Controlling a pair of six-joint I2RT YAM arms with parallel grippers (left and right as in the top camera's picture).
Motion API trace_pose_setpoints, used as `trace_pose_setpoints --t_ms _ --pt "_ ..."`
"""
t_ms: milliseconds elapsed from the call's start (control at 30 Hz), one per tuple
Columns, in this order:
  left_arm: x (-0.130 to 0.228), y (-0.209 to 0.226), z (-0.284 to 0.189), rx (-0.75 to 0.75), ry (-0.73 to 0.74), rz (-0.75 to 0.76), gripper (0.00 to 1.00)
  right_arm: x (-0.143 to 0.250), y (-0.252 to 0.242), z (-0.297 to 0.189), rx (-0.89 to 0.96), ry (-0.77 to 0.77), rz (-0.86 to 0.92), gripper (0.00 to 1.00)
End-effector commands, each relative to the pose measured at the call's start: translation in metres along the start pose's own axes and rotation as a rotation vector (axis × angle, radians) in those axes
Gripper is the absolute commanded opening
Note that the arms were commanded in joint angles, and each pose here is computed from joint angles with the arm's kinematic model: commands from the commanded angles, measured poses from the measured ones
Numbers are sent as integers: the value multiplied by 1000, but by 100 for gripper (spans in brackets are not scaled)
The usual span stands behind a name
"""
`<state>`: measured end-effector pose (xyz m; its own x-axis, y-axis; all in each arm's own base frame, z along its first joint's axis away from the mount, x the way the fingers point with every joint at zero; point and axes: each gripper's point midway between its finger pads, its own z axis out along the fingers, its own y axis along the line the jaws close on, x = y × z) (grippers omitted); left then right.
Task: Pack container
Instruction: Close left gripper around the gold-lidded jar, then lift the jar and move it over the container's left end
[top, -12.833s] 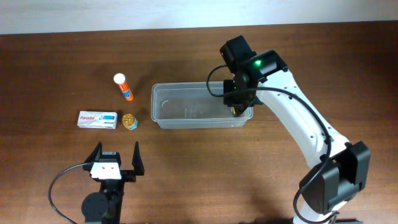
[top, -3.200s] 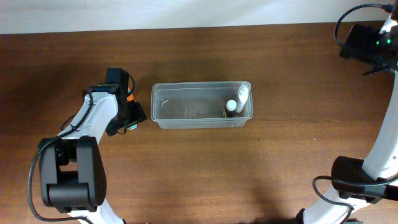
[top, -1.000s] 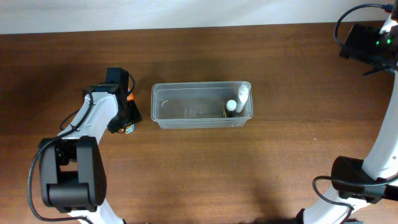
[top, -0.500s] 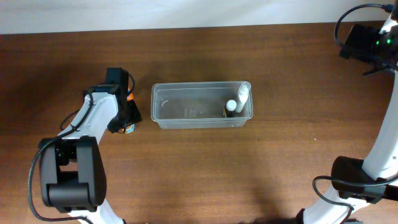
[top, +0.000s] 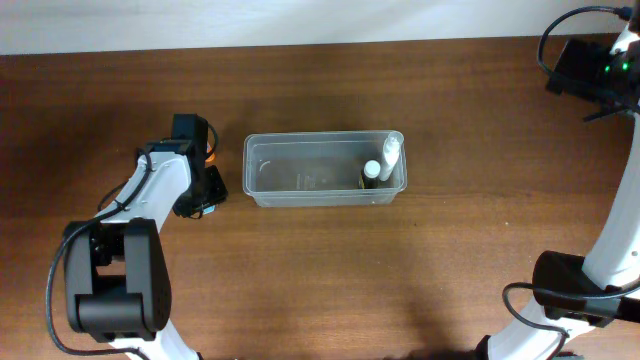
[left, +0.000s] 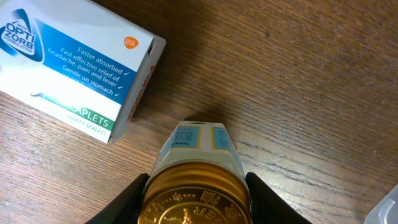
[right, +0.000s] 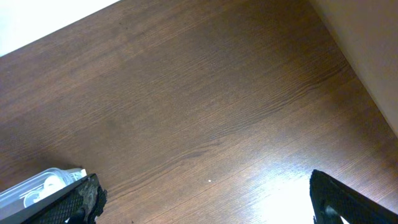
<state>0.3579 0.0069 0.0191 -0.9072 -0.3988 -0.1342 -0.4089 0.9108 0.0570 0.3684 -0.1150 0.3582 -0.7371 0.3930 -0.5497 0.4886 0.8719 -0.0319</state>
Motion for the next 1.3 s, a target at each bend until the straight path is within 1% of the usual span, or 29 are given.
trace_pose_setpoints --t_ms 0,100,333,500,733,800,833,1000,1167,1267 --pt "2 3 5 -19 5 8 37 -2 -5 -11 8 -28 1 98" --pt "3 3 5 -20 8 9 36 -2 -5 -11 8 -28 1 98" --pt "1 3 -7 -22 22 25 36 -2 -5 -11 8 -28 1 98" --pt "-10 1 -34 -14 5 43 34 -2 -5 -11 8 -28 1 98" --pt "-23 1 -85 13 -54 49 32 -2 -5 -11 8 -28 1 98" --pt "-25 1 -102 23 -76 59 32 -2 -5 -11 8 -28 1 98" --pt "-25 0 -118 33 -102 84 32 -2 -5 -11 8 -28 1 98" --pt "-22 -13 -157 75 -187 161 33 -2 -5 -11 8 -28 1 98" --pt "-19 -43 -193 153 -310 229 33 -2 -5 -11 8 -28 1 98" --pt "-18 -69 -205 201 -373 278 33 -2 -5 -11 8 -28 1 98"
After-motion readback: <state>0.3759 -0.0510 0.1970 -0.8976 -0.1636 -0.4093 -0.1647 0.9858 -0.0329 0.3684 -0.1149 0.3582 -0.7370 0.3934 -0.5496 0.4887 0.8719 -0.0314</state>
